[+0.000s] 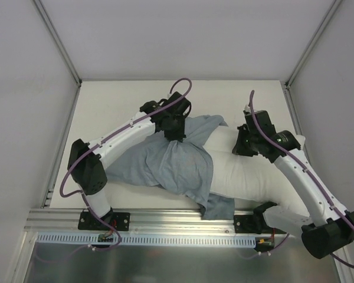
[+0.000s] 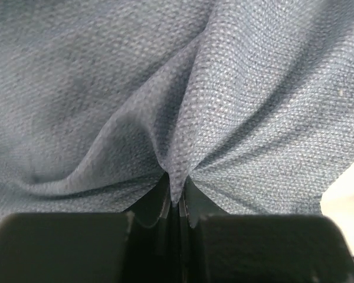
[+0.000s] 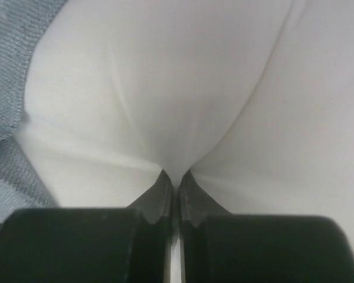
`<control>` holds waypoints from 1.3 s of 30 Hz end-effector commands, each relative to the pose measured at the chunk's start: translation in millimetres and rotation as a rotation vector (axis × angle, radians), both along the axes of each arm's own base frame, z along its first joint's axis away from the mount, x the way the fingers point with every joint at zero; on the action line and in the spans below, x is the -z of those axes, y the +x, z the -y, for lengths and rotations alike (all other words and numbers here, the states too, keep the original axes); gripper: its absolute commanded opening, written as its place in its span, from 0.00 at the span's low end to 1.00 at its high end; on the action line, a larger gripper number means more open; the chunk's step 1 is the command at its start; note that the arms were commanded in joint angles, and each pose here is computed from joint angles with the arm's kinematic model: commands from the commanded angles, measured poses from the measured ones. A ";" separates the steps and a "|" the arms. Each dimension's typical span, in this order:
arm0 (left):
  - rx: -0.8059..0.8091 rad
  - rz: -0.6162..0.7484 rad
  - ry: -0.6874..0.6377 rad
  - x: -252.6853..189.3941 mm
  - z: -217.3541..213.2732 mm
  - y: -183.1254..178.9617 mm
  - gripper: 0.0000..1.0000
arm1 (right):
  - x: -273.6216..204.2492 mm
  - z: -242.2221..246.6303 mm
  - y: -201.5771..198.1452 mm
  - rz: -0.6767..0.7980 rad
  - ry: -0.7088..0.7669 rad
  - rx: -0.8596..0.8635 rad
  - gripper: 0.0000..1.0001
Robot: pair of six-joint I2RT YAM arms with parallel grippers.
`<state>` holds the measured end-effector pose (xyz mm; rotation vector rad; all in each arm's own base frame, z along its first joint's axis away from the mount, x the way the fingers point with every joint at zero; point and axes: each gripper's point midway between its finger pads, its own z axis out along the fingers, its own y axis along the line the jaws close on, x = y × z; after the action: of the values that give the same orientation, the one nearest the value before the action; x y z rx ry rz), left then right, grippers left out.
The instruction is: Remove the pillowcase from the pillow
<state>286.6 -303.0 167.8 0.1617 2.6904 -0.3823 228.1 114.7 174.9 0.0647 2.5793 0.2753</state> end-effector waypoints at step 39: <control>-0.501 0.159 -0.176 -74.8 -250.2 -8.1 0.62 | -101.5 33.5 -39.6 0.295 0.138 0.032 0.03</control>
<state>274.4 -36.2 237.0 -0.6056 2.4064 -0.3245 186.0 41.8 251.9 0.2637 2.3304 0.1875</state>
